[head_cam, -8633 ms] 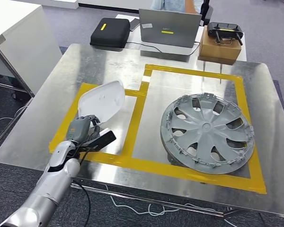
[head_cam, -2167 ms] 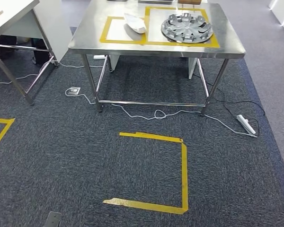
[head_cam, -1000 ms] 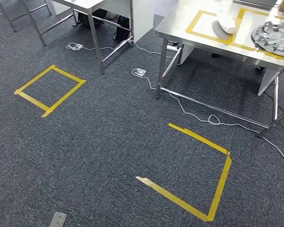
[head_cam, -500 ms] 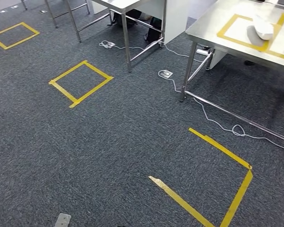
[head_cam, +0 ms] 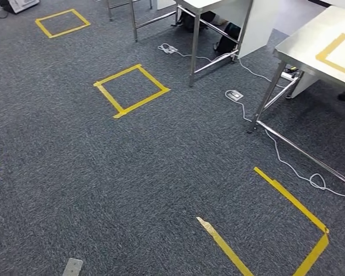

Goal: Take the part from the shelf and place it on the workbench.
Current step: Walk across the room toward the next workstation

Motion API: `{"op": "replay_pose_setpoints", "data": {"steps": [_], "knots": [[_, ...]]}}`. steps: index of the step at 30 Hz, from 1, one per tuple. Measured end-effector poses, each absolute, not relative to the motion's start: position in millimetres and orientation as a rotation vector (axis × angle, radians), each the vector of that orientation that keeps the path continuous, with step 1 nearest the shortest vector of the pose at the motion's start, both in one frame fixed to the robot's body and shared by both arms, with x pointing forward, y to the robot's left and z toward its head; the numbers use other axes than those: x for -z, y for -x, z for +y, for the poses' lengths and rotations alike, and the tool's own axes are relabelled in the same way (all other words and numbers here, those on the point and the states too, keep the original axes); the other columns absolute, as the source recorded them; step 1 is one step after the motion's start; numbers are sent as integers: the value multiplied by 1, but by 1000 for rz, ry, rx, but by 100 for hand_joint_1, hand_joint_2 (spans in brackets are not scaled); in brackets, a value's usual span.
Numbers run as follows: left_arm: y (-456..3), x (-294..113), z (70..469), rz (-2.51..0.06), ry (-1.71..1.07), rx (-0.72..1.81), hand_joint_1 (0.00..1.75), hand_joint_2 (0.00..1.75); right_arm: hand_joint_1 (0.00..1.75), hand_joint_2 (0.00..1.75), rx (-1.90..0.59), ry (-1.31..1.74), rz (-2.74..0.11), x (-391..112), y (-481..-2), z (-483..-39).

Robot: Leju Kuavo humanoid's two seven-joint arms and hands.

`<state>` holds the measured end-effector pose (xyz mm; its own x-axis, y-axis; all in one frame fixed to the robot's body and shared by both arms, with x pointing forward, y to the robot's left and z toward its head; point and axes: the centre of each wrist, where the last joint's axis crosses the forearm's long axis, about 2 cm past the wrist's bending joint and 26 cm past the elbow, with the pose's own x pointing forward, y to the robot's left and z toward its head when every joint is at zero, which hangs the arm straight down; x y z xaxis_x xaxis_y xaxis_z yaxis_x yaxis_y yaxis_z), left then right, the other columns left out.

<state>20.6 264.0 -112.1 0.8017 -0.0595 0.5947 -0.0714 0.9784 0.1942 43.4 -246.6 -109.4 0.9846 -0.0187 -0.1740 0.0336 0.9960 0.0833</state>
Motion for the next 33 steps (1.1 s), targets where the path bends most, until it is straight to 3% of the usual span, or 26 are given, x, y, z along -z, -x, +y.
{"op": "replay_pose_setpoints", "data": {"steps": [33], "knots": [[-22, 112, 262, -643, -213, 7, 0, 0, 0, 0, 26, -83, 173, 110, -39, -248]]}}
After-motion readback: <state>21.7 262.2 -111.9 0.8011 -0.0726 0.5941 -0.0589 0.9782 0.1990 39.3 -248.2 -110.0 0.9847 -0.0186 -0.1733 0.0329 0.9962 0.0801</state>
